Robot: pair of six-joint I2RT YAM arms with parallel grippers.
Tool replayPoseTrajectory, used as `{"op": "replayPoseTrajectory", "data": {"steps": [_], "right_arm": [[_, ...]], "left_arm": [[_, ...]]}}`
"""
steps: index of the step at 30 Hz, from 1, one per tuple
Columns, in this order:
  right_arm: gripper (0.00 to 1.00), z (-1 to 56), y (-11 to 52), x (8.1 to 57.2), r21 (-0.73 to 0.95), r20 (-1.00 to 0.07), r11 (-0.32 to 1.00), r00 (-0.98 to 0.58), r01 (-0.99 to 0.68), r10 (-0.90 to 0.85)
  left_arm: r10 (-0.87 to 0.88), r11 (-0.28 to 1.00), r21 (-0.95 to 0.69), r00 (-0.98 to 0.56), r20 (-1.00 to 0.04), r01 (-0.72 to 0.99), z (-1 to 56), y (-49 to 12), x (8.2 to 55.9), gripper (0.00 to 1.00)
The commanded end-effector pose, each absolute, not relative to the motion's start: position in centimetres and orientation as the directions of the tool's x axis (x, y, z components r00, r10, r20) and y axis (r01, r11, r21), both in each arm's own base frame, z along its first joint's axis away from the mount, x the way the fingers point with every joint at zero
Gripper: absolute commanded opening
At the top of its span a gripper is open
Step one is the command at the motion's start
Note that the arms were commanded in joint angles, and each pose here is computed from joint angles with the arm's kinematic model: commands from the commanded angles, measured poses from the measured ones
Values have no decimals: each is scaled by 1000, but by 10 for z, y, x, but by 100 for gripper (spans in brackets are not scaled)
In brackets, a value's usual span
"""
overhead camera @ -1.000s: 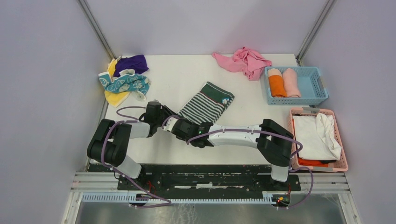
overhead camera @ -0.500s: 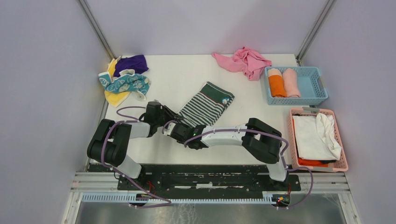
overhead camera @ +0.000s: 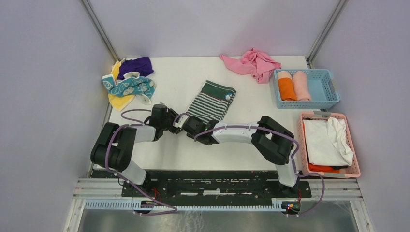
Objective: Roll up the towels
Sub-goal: Roll the towel at the center of the board.
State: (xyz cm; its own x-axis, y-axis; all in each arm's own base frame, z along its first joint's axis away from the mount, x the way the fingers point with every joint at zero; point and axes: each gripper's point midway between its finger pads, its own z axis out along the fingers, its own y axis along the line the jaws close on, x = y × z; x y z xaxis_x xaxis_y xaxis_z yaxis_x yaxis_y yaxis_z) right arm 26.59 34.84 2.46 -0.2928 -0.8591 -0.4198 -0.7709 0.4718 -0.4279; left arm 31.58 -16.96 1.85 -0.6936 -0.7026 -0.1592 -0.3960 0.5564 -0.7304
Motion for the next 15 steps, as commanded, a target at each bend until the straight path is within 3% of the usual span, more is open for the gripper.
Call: {"op": "replayPoseTrajectory", "data": {"steps": [1, 7, 10, 15], "right_arm": [[45, -13, 329, 270, -389, -358, 484, -356, -784, -863], [1, -28, 322, 276, -364, -317, 479, -377, -799, -870], [0, -23, 336, 253, -219, -333, 468, -385, -856, -861], [0, 22, 376, 209, 174, -425, 468, -494, -867, -758]], "left_arm": [[-638, 715, -475, -756, -144, -513, -47, -135, 260, 47], [-628, 720, -479, -765, -141, -503, -45, -138, 263, 47], [-630, 720, -485, -760, -157, -497, -37, -136, 264, 52], [-641, 722, -497, -736, -218, -482, -9, -129, 264, 65]]}}
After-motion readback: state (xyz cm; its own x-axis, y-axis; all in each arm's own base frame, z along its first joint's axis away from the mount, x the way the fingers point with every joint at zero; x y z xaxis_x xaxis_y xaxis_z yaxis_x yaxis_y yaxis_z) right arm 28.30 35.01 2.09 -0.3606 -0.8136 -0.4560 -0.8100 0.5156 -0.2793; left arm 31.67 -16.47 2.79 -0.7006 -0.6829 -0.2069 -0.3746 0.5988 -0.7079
